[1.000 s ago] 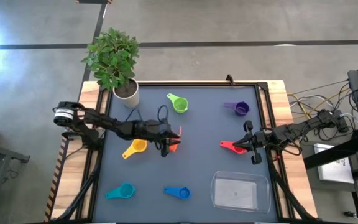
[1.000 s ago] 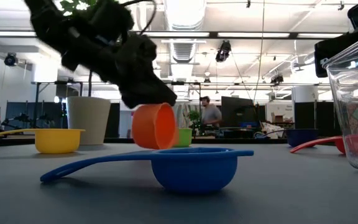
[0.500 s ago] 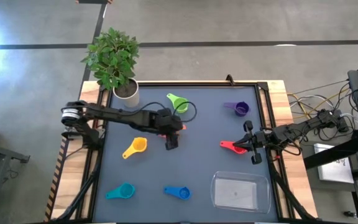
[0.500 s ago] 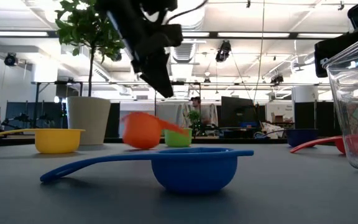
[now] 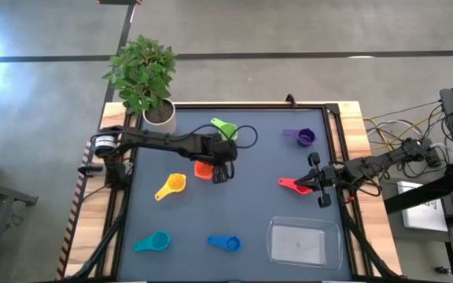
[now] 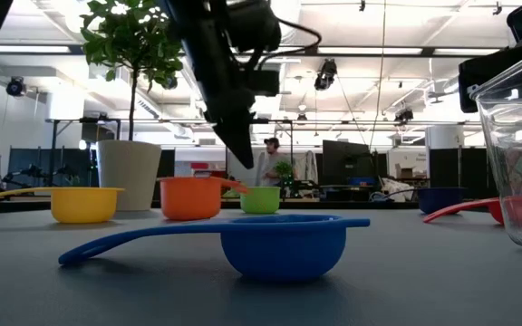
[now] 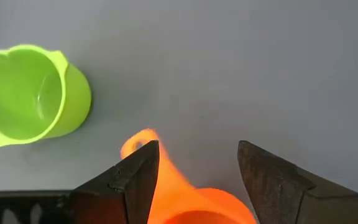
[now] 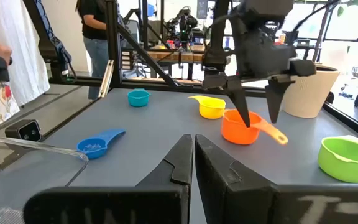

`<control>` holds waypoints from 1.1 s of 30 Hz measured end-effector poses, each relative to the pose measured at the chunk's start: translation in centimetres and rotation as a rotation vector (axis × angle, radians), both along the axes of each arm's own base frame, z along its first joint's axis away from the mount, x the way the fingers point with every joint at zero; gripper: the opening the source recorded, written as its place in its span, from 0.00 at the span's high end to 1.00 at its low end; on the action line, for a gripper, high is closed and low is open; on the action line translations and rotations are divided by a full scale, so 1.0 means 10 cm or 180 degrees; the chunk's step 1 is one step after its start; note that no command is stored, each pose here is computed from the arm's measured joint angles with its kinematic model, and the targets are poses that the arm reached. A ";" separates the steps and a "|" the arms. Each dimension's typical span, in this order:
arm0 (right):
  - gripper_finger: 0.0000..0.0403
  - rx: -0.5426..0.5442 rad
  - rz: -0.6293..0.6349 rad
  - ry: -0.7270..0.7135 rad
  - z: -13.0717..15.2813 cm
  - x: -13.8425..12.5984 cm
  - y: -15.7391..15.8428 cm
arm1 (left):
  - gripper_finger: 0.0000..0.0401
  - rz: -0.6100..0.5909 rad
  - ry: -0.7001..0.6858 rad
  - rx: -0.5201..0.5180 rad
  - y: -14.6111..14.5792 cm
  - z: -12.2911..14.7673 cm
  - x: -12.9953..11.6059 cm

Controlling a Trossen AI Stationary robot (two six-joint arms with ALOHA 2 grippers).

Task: Nest measuring cups in basket
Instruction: Adjust the orange measuring cup on the table

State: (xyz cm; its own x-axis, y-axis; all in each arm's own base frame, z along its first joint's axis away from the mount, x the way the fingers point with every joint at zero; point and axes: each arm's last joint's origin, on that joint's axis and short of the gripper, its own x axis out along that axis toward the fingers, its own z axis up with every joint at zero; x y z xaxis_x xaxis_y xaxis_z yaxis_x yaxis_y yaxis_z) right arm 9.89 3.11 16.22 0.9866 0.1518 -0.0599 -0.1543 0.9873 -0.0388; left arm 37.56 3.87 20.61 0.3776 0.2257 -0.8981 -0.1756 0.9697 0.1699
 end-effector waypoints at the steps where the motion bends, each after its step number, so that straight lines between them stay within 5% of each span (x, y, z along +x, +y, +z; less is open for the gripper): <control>1: 0.98 0.0000 0.0001 -0.0001 0.00 0.00 0.00 | 0.50 0.0024 0.0026 -0.0004 0.03 -0.01 -0.01; 10: 0.98 0.0000 0.0000 0.0000 0.00 0.00 0.00 | 0.50 -0.0161 0.0148 0.0115 0.18 0.07 -0.09; 20: 0.98 0.0000 0.0000 0.0001 0.00 0.00 0.00 | 0.50 -0.1399 0.0848 0.0427 0.11 0.08 -0.23; 33: 0.98 0.0000 0.0001 0.0001 0.00 0.00 0.00 | 0.50 -0.2920 0.1033 0.1037 -0.03 0.08 -0.17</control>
